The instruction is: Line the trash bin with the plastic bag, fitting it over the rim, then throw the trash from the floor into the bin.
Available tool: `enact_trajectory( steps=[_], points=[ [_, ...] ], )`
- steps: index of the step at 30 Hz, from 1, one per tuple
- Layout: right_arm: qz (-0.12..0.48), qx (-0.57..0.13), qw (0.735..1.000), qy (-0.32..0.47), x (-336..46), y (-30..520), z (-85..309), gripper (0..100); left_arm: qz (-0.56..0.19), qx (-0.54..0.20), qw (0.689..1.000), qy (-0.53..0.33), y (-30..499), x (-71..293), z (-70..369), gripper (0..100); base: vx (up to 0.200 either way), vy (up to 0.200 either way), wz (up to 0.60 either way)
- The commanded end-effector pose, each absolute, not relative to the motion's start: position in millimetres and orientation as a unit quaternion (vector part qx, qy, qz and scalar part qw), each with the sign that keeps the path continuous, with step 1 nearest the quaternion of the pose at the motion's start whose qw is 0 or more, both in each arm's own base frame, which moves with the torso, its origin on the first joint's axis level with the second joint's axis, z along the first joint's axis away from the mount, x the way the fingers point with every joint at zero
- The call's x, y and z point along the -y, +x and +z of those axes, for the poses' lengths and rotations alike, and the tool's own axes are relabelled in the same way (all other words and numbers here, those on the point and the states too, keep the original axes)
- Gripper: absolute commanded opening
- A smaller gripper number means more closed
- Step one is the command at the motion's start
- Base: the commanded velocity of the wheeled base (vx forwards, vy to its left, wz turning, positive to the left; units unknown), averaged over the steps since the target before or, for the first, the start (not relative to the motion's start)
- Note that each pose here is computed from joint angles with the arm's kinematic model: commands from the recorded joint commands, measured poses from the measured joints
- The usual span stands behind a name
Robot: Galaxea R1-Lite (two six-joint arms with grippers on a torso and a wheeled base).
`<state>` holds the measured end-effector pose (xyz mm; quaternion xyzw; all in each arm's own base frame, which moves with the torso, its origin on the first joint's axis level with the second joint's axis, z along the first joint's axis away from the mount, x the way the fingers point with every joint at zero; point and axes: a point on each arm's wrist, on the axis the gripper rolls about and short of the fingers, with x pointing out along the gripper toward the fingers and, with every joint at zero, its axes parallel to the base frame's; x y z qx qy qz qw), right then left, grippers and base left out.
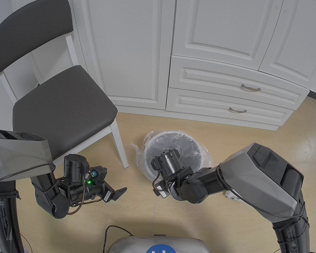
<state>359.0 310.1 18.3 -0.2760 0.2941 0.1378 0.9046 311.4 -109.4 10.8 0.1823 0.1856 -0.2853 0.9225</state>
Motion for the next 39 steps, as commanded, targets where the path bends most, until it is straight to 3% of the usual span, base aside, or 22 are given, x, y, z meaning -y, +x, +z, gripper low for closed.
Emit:
enact_trajectory(
  steps=[1,21,29,39],
  points=[
    [0.157,-0.278,0.908,-0.272,-313.3,339.8,44.6,100,-0.286,-0.187,0.922,0.183,310.9,109.9,9.8,100,0.0,0.0,0.0],
    [0.134,-0.289,0.909,-0.27,-317.3,372.3,0.9,100,-0.287,-0.191,0.921,0.183,312.4,110.4,6.1,100,0.0,0.0,0.0],
    [0.127,-0.257,0.921,-0.265,-320.2,389.7,-34.1,100,-0.287,-0.192,0.921,0.182,312.4,110.4,5.6,100,0.0,0.0,0.0],
    [0.135,-0.239,0.921,-0.277,-326.3,387.4,-42.3,100,-0.287,-0.192,0.921,0.183,312.7,110.5,5.3,100,0.0,0.0,0.0]
  ],
)
